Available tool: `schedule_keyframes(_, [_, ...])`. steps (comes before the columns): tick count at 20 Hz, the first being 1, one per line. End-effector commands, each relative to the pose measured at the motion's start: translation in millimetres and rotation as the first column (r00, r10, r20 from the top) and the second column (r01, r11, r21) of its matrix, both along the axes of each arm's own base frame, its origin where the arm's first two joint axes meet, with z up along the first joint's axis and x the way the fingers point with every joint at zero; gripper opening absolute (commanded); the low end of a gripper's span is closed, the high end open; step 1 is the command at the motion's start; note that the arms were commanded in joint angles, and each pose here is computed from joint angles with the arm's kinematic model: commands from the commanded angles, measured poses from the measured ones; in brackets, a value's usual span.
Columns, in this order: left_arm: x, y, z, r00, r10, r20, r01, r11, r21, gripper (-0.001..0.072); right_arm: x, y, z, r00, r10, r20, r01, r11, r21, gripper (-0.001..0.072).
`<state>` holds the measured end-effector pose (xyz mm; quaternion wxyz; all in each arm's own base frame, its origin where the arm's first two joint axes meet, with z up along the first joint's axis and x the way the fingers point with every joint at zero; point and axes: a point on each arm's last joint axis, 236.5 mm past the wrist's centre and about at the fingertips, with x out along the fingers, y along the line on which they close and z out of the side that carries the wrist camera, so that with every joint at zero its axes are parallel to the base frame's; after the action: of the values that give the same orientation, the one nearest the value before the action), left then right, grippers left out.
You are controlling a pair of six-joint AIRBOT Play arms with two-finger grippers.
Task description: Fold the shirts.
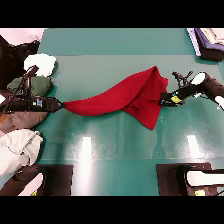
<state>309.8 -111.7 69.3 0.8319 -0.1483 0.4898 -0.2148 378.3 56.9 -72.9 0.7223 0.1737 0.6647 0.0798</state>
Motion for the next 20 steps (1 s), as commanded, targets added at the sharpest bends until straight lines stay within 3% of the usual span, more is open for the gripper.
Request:
schedule_keyframes(1, [-0.4,0.0,0.0,1.0,0.001,-0.003,-0.001,1.0,-0.001,0.003,9.6,5.5,2.0,0.999,-0.027,0.031,0.027,0.999,0.026,0.0361])
schedule_keyframes(2, [-0.9,-0.1,-0.4,1.0,0.001,-0.005,-0.001,1.0,-0.002,0.003,10.7,5.3,2.2,0.999,-0.029,0.036,0.028,0.999,0.026,0.035])
schedule_keyframes(4, [-1.0,-0.2,-0.4,1.0,0.001,-0.006,-0.001,1.0,-0.002,0.003,11.8,5.0,2.1,0.999,-0.029,0.041,0.028,0.999,0.024,0.0206])
schedule_keyframes(5, [-0.9,-0.2,-0.2,1.0,0.001,-0.005,-0.001,1.0,-0.002,0.003,12.8,4.6,2.0,0.999,-0.029,0.046,0.028,0.999,0.022,0.0031])
schedule_keyframes(10, [9.2,0.3,21.0,0.999,0.004,0.05,-0.004,1.0,-0.001,0.003,8.0,9.5,42.2,0.994,-0.01,0.11,0.006,0.999,0.037,0.0015])
schedule_keyframes(14, [41.5,2.1,140.2,0.942,0.007,0.334,-0.01,1.0,0.007,0.003,22.4,6.1,177.3,0.894,-0.013,0.448,0.005,1.0,0.018,0.0015])
schedule_keyframes(16, [44.0,2.6,218.4,0.865,0.006,0.502,-0.014,1.0,0.012,0.003,24.7,4.8,278.0,0.748,-0.012,0.664,0.014,1.0,0.003,0.0015])
schedule_keyframes(20, [5.2,0.5,364.8,0.642,-0.008,0.767,-0.015,1.0,0.023,0.003,-28.0,3.8,475.3,0.327,-0.012,0.945,0.05,0.999,-0.004,0.0015])
